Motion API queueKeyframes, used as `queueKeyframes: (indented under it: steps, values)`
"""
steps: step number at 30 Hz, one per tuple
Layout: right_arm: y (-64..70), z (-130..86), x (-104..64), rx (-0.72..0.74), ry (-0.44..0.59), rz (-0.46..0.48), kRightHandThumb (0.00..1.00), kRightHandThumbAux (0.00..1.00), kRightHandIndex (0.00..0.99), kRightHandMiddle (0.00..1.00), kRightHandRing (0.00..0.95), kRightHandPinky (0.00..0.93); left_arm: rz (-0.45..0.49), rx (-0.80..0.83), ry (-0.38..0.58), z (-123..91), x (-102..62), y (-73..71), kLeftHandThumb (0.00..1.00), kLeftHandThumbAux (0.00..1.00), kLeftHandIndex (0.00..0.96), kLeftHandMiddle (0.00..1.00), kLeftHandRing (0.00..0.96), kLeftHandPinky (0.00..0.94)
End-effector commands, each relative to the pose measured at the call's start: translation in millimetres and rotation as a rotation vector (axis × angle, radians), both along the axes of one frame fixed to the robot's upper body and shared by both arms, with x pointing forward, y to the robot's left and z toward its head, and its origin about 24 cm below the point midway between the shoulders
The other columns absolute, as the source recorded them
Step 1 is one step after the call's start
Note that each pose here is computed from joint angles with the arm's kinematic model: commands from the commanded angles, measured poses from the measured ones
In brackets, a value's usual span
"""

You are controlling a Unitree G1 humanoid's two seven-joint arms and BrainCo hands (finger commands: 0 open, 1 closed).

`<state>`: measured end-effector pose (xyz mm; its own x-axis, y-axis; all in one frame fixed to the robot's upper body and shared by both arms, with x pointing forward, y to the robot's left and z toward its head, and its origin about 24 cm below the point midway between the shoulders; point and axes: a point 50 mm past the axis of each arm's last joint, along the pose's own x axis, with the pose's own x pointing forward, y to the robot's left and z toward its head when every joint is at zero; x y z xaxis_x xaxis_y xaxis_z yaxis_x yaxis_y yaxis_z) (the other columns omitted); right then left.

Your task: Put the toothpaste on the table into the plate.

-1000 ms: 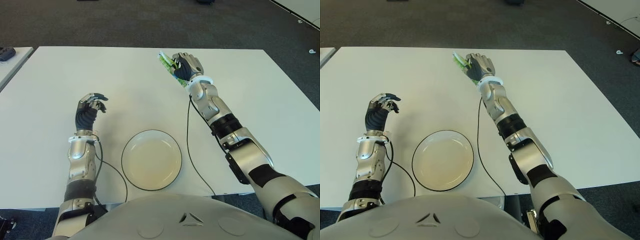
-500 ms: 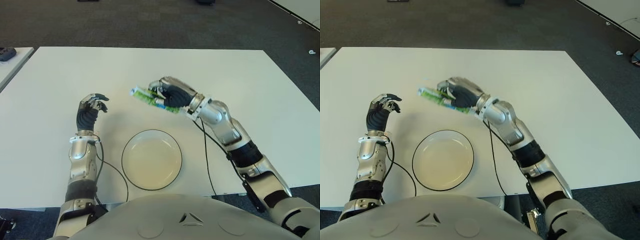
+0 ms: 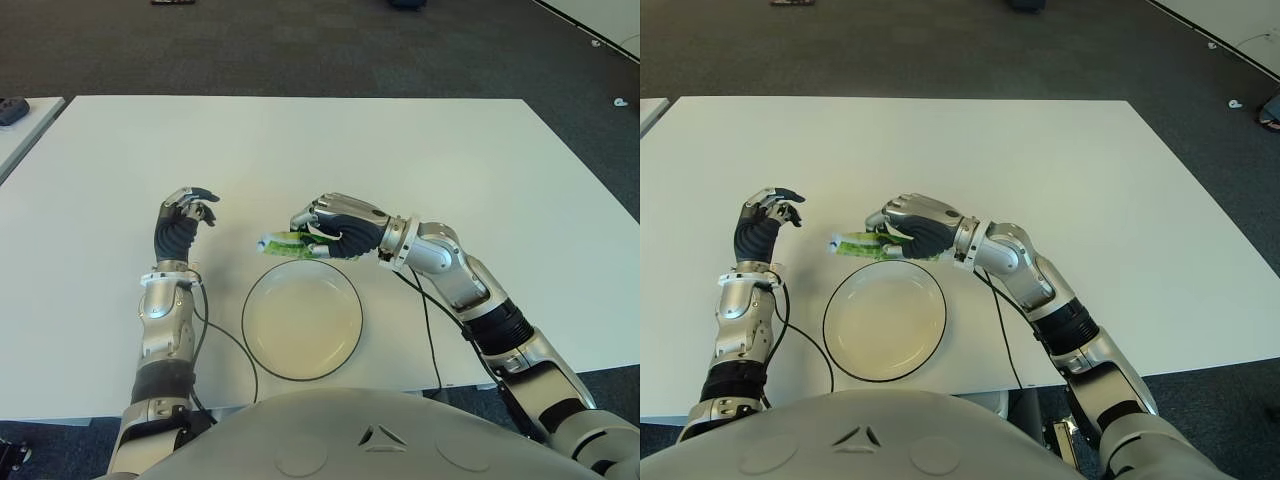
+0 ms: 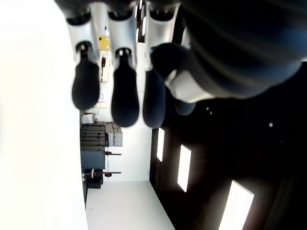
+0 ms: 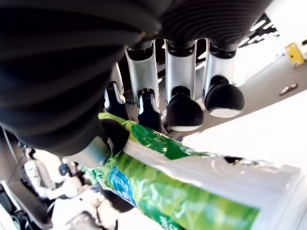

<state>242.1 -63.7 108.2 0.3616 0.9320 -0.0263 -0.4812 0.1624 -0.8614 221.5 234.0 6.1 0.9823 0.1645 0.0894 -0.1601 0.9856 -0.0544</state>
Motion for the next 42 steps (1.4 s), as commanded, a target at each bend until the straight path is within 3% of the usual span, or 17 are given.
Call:
queueKeyframes:
  steps: [1, 15, 20, 21, 22, 23, 24, 26, 30, 42]
  values:
    - [-1.6, -8, 0.3, -0.065, 0.002, 0.042, 0.711, 0.718, 0.44, 0.89, 0.863, 0.869, -0.013, 0.0, 0.013, -1, 0.8, -1.4, 0.84, 0.672, 0.449, 0.476, 0.662, 0.666]
    - [-2.3, -26, -5.6, -0.134, -0.025, 0.091, 0.708, 0.72, 0.44, 0.863, 0.847, 0.84, -0.01, -0.018, 0.015, -1, 0.1, 0.2, 0.84, 0.671, 0.442, 0.491, 0.663, 0.653]
    - [-2.1, -27, -6.8, -0.138, -0.041, 0.078, 0.691, 0.723, 0.433, 0.801, 0.789, 0.752, -0.009, -0.013, 0.013, -1, 0.1, 0.5, 0.839, 0.671, 0.442, 0.49, 0.66, 0.649]
    - [-2.0, -28, -6.9, -0.155, -0.045, 0.074, 0.591, 0.694, 0.405, 0.699, 0.694, 0.681, -0.011, -0.011, 0.012, -1, 0.2, 0.4, 0.839, 0.671, 0.442, 0.489, 0.659, 0.651]
    - [-2.0, -28, -7.0, -0.167, -0.048, 0.07, 0.409, 0.635, 0.267, 0.481, 0.49, 0.499, -0.013, -0.01, 0.011, -1, 0.2, 0.3, 0.839, 0.671, 0.442, 0.488, 0.659, 0.653]
    - [-1.9, -28, -7.0, -0.175, -0.05, 0.068, 0.292, 0.597, 0.178, 0.341, 0.359, 0.382, -0.014, -0.009, 0.01, -1, 0.2, 0.3, 0.839, 0.671, 0.443, 0.487, 0.658, 0.654]
    - [-1.8, -28, -7.0, -0.183, -0.055, 0.07, 0.25, 0.583, 0.146, 0.291, 0.312, 0.34, -0.015, -0.009, 0.01, -1, 0.3, 0.3, 0.839, 0.671, 0.443, 0.486, 0.658, 0.654]
    - [-1.3, -27, -6.5, -0.205, -0.074, 0.09, 0.133, 0.511, 0.059, 0.125, 0.138, 0.159, -0.018, -0.008, 0.01, -1, 0.7, 0.4, 0.839, 0.671, 0.443, 0.487, 0.659, 0.657]
    - [-0.6, -26, -5.2, -0.217, -0.09, 0.11, 0.06, 0.406, 0.012, 0.026, 0.028, 0.033, -0.02, -0.007, 0.008, -1, 1.2, 0.5, 0.839, 0.671, 0.441, 0.489, 0.661, 0.66]
    - [1.3, -19, -1.7, -0.188, -0.078, 0.151, 0.091, 0.263, 0.0, 0.0, 0.0, 0.0, -0.004, -0.02, 0.03, -3, 1.0, 1.6, 0.837, 0.674, 0.437, 0.481, 0.62, 0.6]
